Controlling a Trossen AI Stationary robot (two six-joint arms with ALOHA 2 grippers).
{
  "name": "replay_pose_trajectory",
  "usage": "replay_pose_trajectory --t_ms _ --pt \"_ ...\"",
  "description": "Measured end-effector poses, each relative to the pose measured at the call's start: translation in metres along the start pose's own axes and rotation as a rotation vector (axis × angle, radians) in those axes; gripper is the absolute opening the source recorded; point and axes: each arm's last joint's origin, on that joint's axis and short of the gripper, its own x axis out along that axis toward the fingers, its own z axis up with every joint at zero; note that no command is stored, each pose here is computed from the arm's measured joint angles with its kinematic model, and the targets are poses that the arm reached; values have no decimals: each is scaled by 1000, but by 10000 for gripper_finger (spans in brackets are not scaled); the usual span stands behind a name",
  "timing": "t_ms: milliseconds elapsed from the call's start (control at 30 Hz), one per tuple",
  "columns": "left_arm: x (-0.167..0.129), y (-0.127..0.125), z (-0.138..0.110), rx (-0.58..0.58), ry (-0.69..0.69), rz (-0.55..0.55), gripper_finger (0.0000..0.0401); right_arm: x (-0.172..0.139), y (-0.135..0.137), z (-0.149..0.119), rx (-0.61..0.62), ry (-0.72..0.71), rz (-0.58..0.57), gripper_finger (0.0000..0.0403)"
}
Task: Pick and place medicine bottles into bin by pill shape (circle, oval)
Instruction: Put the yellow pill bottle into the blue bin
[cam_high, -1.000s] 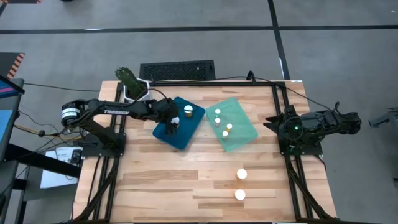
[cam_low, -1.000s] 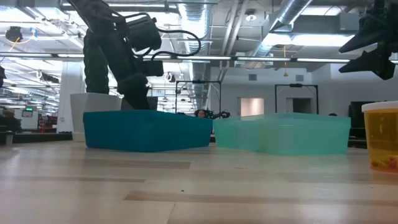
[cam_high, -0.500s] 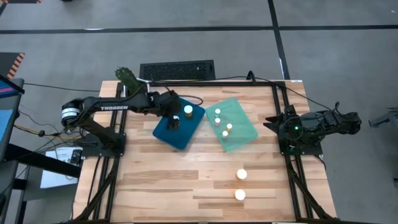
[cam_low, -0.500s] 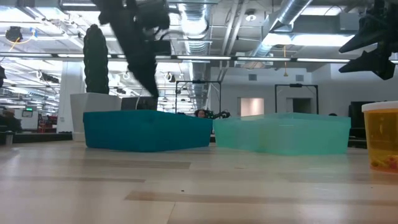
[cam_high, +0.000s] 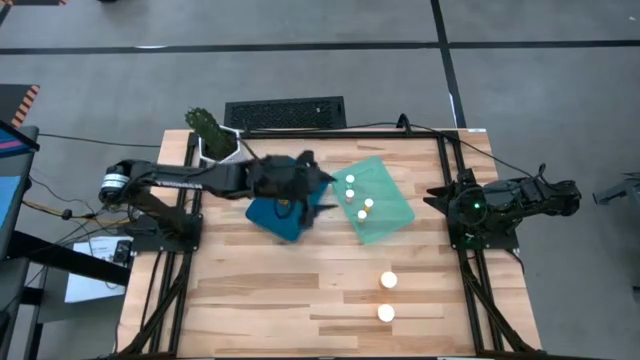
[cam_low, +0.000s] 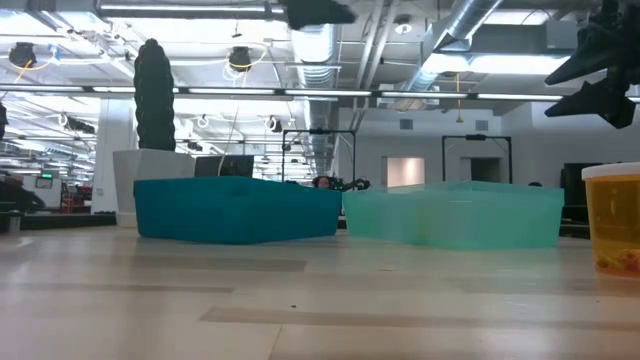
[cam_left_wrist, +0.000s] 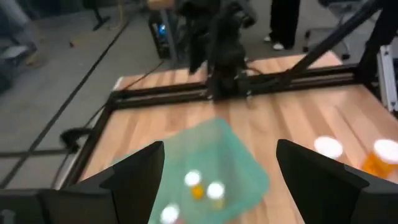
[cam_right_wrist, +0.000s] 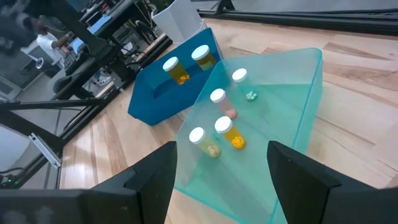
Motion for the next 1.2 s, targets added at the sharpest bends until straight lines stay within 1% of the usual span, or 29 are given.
replay_pose_trajectory --t_ms 67,133,167,333,400,533,667,767,933,1033,1200 --pt "10 -11 -6 11 18 -18 305 0 0 0 0 0 0 260" --pt "26 -20 -6 21 9 -36 305 0 0 0 0 1 0 260" --pt "33 -24 -9 28 39 -47 305 0 0 0 1 -1 0 260" --pt "80 -46 -13 68 87 -112 305 0 0 0 2 -2 2 260" --pt "98 -53 -8 88 67 -140 305 0 0 0 0 -1 0 260" --pt "129 -67 -9 136 95 -187 305 0 0 0 -3 3 -3 260" --pt "157 -83 -5 165 64 -254 305 0 0 0 -2 2 -2 260" --pt "176 -98 -9 193 60 -297 305 0 0 0 -2 2 -3 260" --pt "200 -121 -17 232 53 -358 305 0 0 0 -3 3 -3 260" --pt "212 -132 -22 221 54 -390 305 0 0 0 -3 3 -3 260" --pt "224 -137 -30 210 56 -417 305 0 0 0 -4 3 -3 260"
